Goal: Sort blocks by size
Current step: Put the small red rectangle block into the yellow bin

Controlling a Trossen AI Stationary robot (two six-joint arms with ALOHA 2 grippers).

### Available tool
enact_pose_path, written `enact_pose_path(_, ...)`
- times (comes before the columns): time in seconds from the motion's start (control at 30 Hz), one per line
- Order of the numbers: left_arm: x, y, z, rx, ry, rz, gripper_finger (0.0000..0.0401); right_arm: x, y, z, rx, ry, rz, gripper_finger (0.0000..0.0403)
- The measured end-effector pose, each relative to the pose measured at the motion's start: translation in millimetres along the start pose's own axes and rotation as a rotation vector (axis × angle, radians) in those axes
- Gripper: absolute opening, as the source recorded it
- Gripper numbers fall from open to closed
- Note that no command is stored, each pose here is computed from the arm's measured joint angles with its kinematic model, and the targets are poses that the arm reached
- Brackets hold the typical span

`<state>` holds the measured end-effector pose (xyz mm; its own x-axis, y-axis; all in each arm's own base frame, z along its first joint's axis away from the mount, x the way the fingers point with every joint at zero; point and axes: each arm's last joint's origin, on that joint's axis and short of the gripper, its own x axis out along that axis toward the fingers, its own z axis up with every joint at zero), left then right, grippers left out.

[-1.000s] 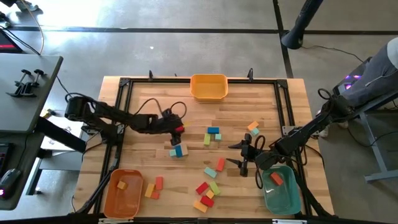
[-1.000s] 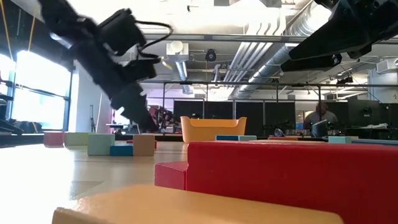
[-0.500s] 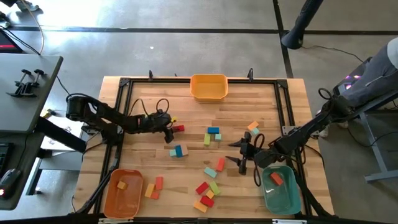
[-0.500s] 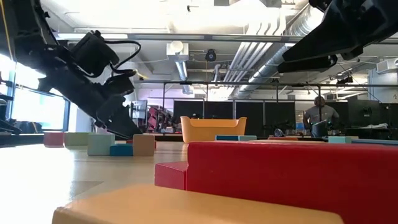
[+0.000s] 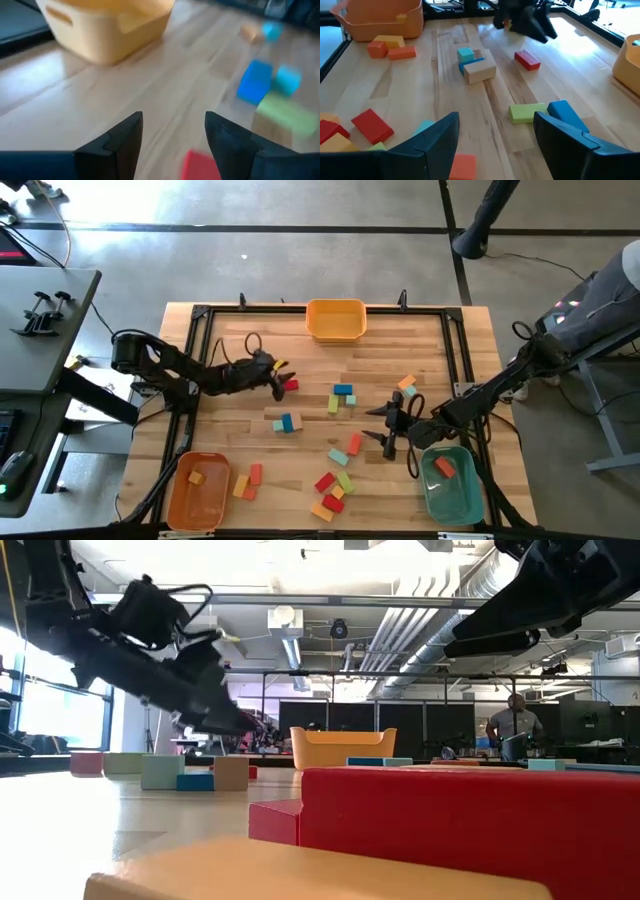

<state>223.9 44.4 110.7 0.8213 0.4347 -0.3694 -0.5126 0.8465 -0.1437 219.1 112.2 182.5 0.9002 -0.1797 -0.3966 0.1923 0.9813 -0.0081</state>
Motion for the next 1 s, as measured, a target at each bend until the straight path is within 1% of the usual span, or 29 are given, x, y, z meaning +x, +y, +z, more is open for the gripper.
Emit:
enact_pose_path(0.1, -1, -4, 2, -0.003, -0.02, -0.056, 0.02, 0, -1, 0, -0.001, 0.001, -0.002, 0.0252)
enact_pose_path(0.2, -3, -12, -6, 0.081, 0.058, -0.153, 0.02, 0, -1, 0, 0.0, 0.001, -0.002, 0.0252)
enact_pose_path(0.27, -6, -16, -13, 0.155, 0.122, -0.182, 0.02, 0, -1, 0, 0.0, 0.001, -0.002, 0.0252)
enact_pose_path(0.3, -7, -17, -17, 0.187, 0.152, -0.177, 0.02, 0, -1, 0, 0.0, 0.001, -0.002, 0.0252)
enact_pose_path(0.37, -9, -17, -24, 0.229, 0.197, -0.125, 0.02, 0, -1, 0, 0.0, 0.001, -0.002, 0.0252)
enact_pose_path(0.43, -10, -16, -27, 0.245, 0.219, -0.063, 0.02, 0, -1, 0, 0.001, 0.001, -0.002, 0.0252)
enact_pose_path(0.5, -10, -15, -28, 0.247, 0.229, -0.041, 0.02, 0, -1, 0, 0.019, 0.001, -0.002, 0.0252)
enact_pose_path(0.67, -10, -14, -28, 0.239, 0.237, -0.051, 0.02, -1, 1, -1, 0.041, 0.003, 0.013, 0.0252)
enact_pose_path(0.87, -7, -11, -34, 0.211, 0.277, -0.079, 0.02, 0, 0, 0, 0.019, 0.002, 0.004, 0.0252)
enact_pose_path(1.0, -2, -13, -44, 0.159, 0.281, -0.044, 0.0196, 1, -2, 0, 0.021, 0.003, -0.001, 0.0252)
